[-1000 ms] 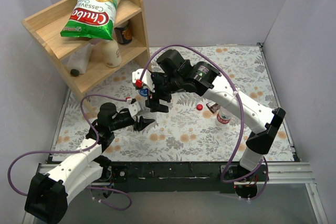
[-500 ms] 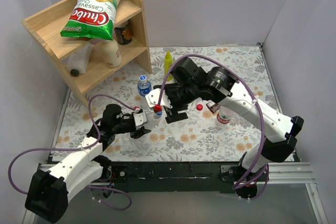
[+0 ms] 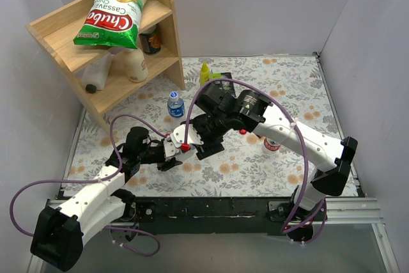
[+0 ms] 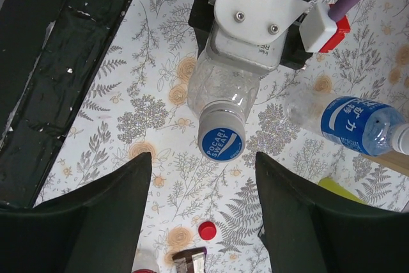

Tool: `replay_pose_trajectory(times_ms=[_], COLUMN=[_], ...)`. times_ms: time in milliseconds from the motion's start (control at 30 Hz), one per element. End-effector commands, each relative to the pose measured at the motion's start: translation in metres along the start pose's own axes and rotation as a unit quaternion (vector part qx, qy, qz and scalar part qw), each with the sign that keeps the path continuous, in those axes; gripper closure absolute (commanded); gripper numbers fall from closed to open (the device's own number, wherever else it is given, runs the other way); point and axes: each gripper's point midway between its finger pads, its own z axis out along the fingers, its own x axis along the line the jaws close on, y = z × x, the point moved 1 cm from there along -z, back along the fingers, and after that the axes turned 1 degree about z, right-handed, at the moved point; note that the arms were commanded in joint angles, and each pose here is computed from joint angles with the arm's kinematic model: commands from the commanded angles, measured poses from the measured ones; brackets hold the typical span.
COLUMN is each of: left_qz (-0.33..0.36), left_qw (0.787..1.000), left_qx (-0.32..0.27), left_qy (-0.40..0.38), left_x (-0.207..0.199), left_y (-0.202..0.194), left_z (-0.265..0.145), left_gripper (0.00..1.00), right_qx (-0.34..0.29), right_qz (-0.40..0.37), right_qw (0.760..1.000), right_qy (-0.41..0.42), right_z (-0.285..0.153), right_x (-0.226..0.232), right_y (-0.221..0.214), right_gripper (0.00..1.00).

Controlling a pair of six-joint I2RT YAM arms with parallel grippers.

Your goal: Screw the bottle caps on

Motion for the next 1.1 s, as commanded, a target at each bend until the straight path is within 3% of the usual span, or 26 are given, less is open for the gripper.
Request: replay_pose_trajectory(times_ms=[0,467,767,1067], left_qz=[0.034,0.037,0.039,0.004], left_qw=[0.999,0.999,0.999,0.995], left_qx=[-0.019,-0.021,-0.028,-0.088], left_qy=[-0.01,-0.013,-0.007,0.044], left_x=[0.003,0.002,0.004,0.021], left_y=[0.017,0.018,0.022,0.049], left_z=[-0.001,-0.002,-0.002,-0.002], left_gripper=[1.0,1.0,1.0,1.0], right_qx=[0.005,0.0,0.013,-0.057], right_qz=[-0.039,-0.053,-0.046,0.082], right_qw=[0.999,0.999,0.999,0.993], right_qy=[-0.017,-0.006,-0.009,-0.055], right_z=[0.006,0.016,0.022,0.013], right_x=[-0.009,-0.012,-0.012,-0.023], right_y=[0.001,0.004,-0.005,0.003], right_gripper=[0.29,0.41,0.64,0.69])
